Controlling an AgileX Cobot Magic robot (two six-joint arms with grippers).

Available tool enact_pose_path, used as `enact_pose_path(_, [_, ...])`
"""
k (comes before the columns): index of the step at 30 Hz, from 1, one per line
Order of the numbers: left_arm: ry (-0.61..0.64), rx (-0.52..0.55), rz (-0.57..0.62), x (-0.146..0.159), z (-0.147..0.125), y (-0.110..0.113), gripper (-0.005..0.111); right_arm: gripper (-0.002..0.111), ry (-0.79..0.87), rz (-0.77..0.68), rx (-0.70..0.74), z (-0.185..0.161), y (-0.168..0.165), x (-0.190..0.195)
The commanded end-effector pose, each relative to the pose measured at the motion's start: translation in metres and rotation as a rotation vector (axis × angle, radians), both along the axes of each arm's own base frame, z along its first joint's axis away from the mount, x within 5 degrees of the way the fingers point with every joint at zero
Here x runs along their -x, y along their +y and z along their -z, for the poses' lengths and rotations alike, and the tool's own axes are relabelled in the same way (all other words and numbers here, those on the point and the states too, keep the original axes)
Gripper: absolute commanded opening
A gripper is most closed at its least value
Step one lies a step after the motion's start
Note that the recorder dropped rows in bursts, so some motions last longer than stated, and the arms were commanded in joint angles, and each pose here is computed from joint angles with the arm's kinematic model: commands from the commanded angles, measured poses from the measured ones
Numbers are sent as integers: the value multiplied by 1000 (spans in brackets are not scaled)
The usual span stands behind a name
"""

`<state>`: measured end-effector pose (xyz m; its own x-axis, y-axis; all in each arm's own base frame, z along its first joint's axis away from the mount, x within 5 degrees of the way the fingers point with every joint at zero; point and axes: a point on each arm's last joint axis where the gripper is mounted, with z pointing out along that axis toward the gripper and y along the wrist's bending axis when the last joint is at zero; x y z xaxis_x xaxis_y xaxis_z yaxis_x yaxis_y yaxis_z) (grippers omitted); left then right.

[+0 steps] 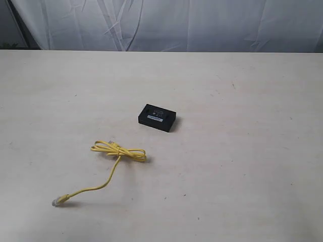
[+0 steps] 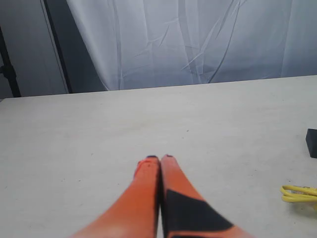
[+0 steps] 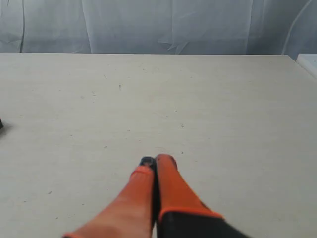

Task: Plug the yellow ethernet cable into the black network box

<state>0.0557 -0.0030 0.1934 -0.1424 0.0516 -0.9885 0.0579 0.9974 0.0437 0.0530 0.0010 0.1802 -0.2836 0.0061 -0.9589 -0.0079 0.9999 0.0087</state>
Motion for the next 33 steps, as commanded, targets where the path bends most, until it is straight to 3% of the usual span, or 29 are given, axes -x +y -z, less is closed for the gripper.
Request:
enact_pose_path(1, [-8,2,-5,0,1,0,0,0,-13,-4,-1,0,0,0])
enact_pose_path(33, [1,2,-5,0,1,0,0,0,-17,-3,7,-1,0,0])
